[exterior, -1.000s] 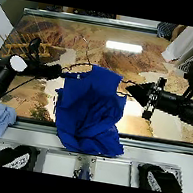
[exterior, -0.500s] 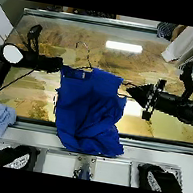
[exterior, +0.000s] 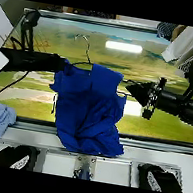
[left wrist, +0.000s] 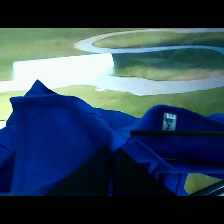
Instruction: Fold the clothes and pants, and hang the long-sleeved shirts on hangers.
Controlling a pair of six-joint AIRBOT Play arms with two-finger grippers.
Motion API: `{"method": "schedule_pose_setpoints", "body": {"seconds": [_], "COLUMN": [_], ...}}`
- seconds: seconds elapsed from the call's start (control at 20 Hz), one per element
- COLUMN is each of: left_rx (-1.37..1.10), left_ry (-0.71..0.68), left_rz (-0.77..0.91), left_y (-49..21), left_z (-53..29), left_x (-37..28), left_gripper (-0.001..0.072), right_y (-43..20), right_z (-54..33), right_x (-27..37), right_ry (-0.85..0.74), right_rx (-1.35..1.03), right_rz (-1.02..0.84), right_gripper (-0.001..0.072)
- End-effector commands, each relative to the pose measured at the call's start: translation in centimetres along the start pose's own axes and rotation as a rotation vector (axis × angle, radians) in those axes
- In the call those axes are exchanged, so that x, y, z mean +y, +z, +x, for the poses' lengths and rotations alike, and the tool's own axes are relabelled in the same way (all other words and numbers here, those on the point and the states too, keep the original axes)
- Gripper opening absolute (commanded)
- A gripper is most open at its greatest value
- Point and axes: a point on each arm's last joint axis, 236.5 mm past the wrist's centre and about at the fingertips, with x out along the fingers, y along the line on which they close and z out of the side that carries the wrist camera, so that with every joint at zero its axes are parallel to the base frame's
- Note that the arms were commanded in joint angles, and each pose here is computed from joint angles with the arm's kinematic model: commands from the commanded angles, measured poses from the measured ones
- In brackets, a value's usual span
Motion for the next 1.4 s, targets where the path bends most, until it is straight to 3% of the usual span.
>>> {"method": "schedule_pose_setpoints", "body": {"seconds": [0.0,0.3,0.55,1.0,1.35], "left_rx": [-0.076,-0.125,-0.201,-0.117,-0.17], "left_ry": [-0.025,0.031,0.041,-0.066,-0.096], "left_rz": [0.017,0.028,0.015,0.111,0.13], "left_y": [0.7,1.2,4.8,5.2,5.1], "left_z": [-3.4,-5.2,-6.3,-4.6,-8.2], "left_x": [-1.6,-0.7,-0.6,-6.5,-7.8], "left_gripper": [0.001,0.0009,0.0009,0.0009,0.001], "right_y": [1.6,5.5,4.7,5.3,4.8], "right_z": [0.0,-0.6,-0.6,1.4,2.8], "right_x": [-0.5,0.8,2.8,3.1,2.2], "right_ry": [-0.019,0.049,0.136,0.116,0.104], "right_rx": [-0.067,-0.232,-0.189,-0.209,-0.209], "right_rz": [0.025,0.107,0.152,0.161,0.199], "right_gripper": [0.0,0.0,0.0,0.0,0.0]}}
